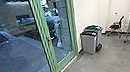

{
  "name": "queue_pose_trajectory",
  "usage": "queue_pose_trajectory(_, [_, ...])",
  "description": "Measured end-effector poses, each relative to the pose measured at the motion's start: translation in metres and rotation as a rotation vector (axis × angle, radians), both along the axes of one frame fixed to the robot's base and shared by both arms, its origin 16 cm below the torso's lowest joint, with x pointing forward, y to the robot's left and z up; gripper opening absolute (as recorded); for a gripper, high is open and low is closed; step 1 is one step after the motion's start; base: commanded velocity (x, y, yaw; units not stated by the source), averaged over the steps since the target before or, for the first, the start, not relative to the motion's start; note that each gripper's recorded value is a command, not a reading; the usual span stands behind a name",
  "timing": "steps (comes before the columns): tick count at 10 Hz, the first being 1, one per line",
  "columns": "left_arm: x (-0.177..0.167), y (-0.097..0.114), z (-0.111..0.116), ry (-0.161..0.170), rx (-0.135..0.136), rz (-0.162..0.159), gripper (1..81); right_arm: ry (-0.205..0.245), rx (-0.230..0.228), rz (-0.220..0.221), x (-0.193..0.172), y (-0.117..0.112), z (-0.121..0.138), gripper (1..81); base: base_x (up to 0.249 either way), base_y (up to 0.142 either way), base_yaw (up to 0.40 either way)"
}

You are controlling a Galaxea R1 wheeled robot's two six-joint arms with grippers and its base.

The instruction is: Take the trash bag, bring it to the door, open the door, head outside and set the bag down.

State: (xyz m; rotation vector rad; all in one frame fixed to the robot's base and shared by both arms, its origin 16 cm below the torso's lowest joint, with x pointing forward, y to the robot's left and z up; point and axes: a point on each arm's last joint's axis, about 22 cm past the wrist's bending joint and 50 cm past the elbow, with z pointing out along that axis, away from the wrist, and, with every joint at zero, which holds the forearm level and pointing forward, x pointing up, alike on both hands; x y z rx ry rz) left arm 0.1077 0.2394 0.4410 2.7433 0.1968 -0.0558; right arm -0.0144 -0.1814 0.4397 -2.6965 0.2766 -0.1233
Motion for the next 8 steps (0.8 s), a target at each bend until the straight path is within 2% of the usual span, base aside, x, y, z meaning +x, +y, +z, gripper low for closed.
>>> queue_pose_trajectory(2, [-0.0004, -0.0002, 0.0, 0.001, 0.0, -0.001, 1.0, 0.0, -0.005, 0.0, 0.0003, -0.0014, -0.0008, 81.1, 0.159, 0.0, 0.0])
queue_pose_trajectory(6, [0.0005, 0.0018, -0.0001, -0.001, 0.003, 0.0, 1.0, 0.0, 0.006, 0.0, 0.0006, 0.0074, -0.0001, 81.1, 0.159, -0.064, 0.0])
queue_pose_trajectory(8, [-0.0008, -0.0029, 0.0, 0.002, -0.004, -0.001, 1.0, 0.0, 0.003, 0.0, 0.0003, 0.0047, -0.0004, 81.1, 0.16, -0.064, 0.0])
